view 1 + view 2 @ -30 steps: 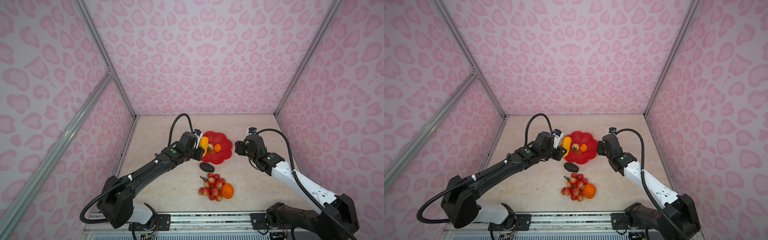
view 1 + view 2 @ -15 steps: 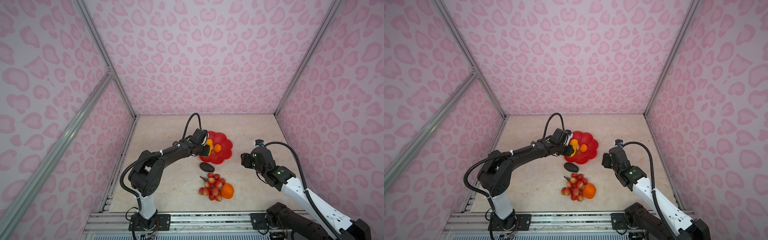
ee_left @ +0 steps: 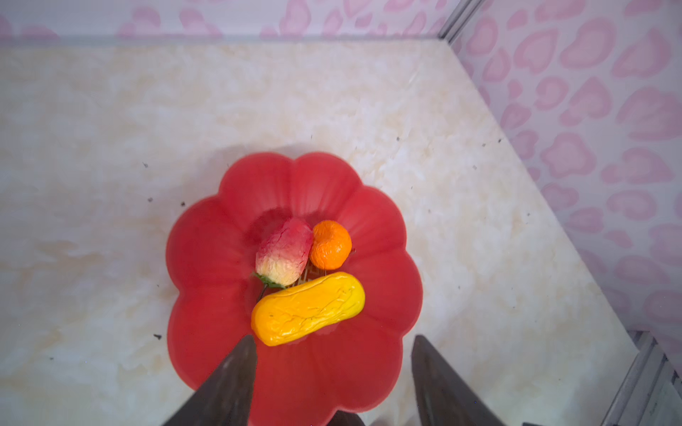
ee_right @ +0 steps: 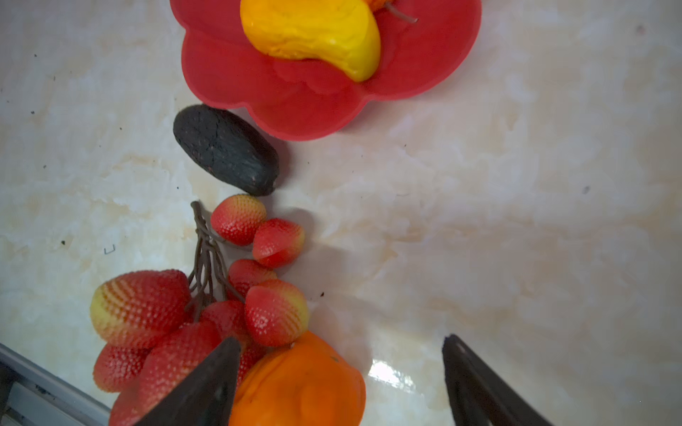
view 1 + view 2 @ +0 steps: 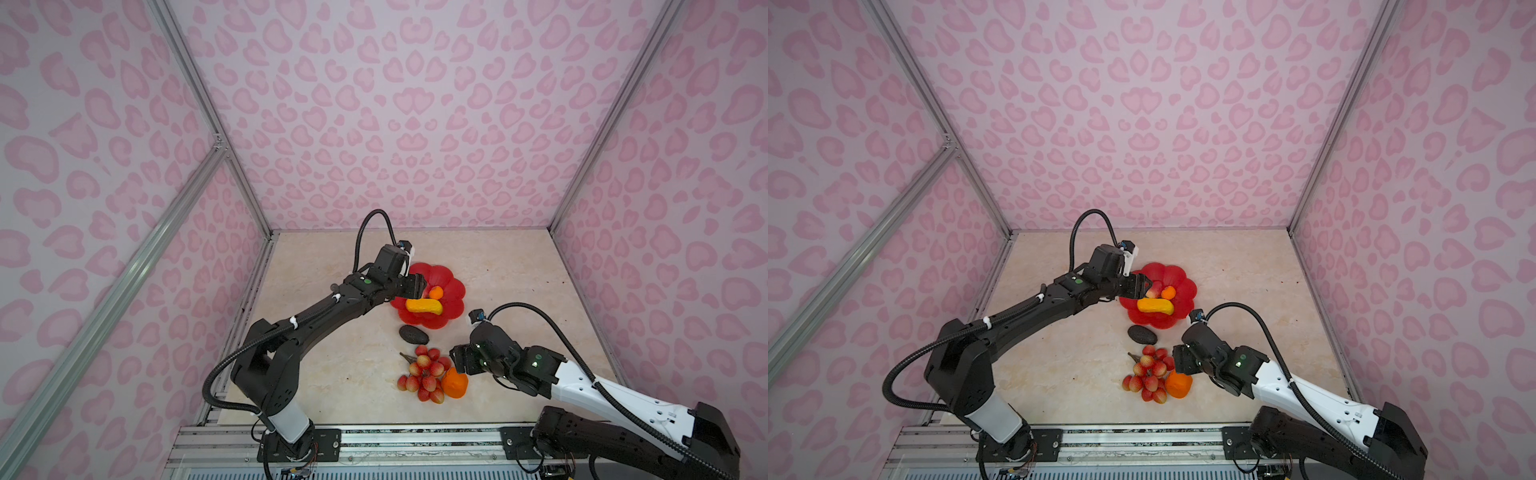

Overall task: Place and organize the fake fruits in the fruit bowl
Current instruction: 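Grasp the orange persimmon with the right gripper while the left gripper withdraws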

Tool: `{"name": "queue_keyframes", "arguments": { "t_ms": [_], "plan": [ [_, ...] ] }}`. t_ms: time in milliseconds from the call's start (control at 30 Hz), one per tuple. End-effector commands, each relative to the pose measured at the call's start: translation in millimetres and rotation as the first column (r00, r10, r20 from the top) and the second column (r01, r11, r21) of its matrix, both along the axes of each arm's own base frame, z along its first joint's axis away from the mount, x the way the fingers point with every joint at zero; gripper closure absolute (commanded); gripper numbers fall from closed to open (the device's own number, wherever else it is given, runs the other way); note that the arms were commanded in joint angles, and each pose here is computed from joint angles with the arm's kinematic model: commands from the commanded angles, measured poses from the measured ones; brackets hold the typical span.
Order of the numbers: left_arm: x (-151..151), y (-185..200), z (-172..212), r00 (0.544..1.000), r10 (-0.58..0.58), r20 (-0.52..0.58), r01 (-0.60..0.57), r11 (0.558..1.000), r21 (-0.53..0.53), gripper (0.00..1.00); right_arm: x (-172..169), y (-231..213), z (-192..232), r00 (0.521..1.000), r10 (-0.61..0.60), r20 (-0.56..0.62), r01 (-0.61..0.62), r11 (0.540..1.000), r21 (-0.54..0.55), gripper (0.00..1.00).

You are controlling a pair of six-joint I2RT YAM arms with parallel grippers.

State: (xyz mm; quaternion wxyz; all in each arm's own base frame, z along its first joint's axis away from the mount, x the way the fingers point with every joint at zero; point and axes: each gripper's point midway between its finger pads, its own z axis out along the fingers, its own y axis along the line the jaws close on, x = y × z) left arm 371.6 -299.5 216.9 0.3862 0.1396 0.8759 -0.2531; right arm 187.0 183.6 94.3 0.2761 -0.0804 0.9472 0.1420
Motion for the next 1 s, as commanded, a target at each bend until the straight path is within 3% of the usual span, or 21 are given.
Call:
{"name": "queue_keyframes", "arguments": {
  "t_ms": [0,200,333,600,833,900,967],
  "plan": [
    [5,22,48,0.982,0.099,0.162,-0.091,0.994,-0.055,0.30,-16,2,-13,0.998,-0.026,-0.063,0.028,0.999,0.022,0.14],
    [-16,83,76,0.909,0.297,0.294,-0.271,0.954,-0.126,0.24,-30,17,-30,0.995,0.010,-0.104,-0.003,0.998,0.069,0.14],
    [-36,124,60,0.862,0.417,0.289,-0.387,0.909,-0.156,0.21,-27,23,-34,0.994,0.005,-0.110,0.002,0.998,0.065,0.19],
    [-66,161,20,0.826,0.527,0.203,-0.482,0.845,-0.230,0.18,-37,17,-54,0.983,-0.022,-0.181,0.026,0.999,0.023,0.46],
    [-66,161,8,0.826,0.540,0.159,-0.497,0.832,-0.245,0.17,-29,-2,-36,0.991,-0.089,-0.097,0.091,0.996,0.012,0.74],
    [-65,158,8,0.833,0.530,0.156,-0.488,0.838,-0.243,0.17,-24,-8,-27,0.993,-0.105,-0.052,0.106,0.994,0.016,0.73],
    [-64,155,8,0.840,0.521,0.153,-0.480,0.844,-0.239,0.17,-24,-15,-17,0.993,-0.111,-0.031,0.111,0.994,0.007,0.52]
  ]
}}
